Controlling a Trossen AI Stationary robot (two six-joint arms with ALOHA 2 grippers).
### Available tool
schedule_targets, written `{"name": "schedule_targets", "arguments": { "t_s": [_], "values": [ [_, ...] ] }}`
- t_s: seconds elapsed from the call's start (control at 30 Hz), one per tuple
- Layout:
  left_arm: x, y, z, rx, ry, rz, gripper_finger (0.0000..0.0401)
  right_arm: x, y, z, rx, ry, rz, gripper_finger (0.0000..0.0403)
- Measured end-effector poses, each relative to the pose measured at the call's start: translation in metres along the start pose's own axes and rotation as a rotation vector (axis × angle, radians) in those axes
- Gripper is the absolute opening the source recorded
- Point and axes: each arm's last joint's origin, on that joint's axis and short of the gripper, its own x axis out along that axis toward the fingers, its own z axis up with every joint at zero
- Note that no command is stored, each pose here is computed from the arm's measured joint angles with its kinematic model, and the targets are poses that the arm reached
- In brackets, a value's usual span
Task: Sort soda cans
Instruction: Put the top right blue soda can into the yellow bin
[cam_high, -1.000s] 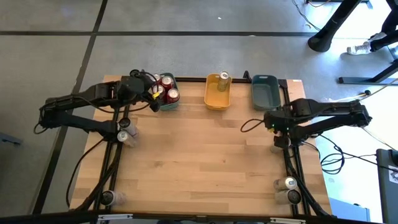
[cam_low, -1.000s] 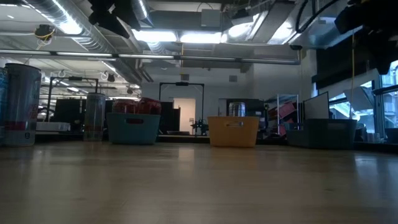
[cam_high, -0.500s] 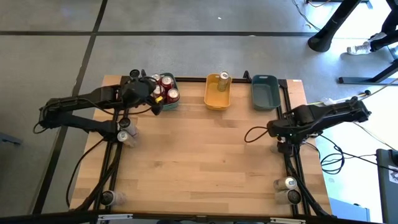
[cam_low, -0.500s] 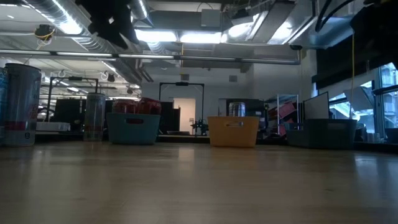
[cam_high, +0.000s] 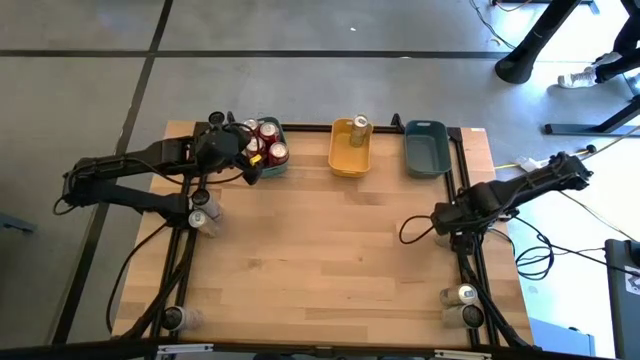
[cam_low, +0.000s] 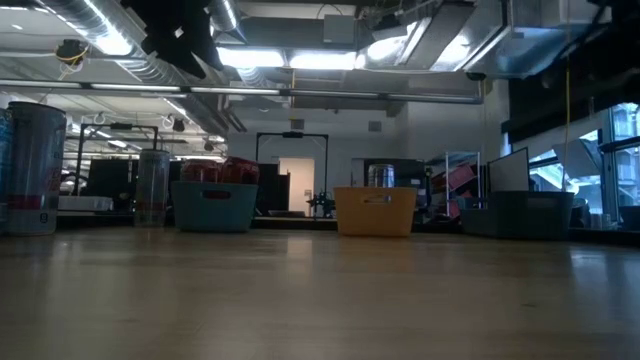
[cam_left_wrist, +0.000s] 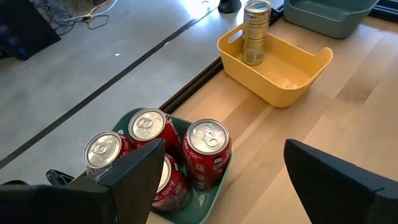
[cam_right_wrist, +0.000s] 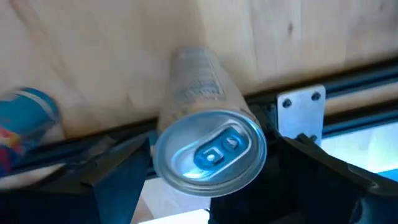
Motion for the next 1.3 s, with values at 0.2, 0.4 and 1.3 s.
{"name": "schedule_targets", "arguments": {
  "t_s": [0.2, 0.4, 1.3],
  "values": [
    [0.000, 0.000, 0.000, 0.000, 0.000, 0.000, 0.0320, -0.001, 0.001, 0.001, 0.014, -0.015, -0.001, 0.0332],
    [0.000, 0.000, 0.000, 0.000, 0.000, 0.000, 0.0320, -0.001, 0.001, 0.003, 0.012, -0.048, -0.008, 0.0309],
    [0.000, 0.000, 0.000, -0.005, 0.004, 0.001, 0.0320, -0.021, 0.007, 0.012, 0.032, -0.184, -0.009, 0.0221]
  ]
}}
